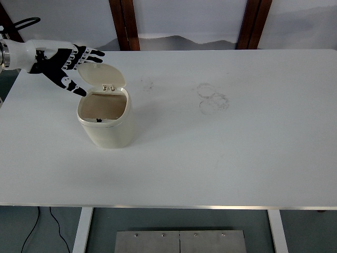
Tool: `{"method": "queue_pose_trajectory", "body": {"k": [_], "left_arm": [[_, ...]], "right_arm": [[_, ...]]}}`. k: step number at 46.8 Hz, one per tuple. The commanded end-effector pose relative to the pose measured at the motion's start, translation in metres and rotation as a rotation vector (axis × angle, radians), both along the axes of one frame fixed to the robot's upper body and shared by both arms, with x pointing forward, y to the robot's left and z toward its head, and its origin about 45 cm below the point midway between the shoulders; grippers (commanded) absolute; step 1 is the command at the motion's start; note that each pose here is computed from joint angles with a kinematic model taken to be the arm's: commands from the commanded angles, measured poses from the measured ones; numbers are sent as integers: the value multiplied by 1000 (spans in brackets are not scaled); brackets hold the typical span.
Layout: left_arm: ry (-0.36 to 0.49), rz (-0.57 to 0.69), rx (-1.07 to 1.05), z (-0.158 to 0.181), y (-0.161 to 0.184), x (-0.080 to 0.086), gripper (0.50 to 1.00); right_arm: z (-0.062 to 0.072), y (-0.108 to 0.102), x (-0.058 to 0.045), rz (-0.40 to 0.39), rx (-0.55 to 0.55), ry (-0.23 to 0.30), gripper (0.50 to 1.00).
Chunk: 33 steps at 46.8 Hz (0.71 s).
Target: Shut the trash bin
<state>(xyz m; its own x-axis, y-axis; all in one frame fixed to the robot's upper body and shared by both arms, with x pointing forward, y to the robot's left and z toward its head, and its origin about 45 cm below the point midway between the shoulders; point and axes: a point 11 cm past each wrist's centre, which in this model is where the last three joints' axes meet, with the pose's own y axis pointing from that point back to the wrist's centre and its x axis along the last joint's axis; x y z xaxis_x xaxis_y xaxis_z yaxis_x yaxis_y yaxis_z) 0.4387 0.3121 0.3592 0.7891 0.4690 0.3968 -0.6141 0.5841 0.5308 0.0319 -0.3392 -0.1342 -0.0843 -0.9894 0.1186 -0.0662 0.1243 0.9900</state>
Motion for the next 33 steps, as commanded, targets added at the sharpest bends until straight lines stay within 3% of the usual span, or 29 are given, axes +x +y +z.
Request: {"method": "queue_pose_trajectory", "body": {"k": [1,17,33], "left_arm": [[2,-23,-5,0,-9,-1,1000],[21,-136,-25,1,-41,-21,1000],[78,-171,22,-13,-48,-36,1000]], "right_arm": [[0,0,0,0,0,0,995],[0,0,0,0,1,0,995],[0,0,0,0,0,0,995]]}}
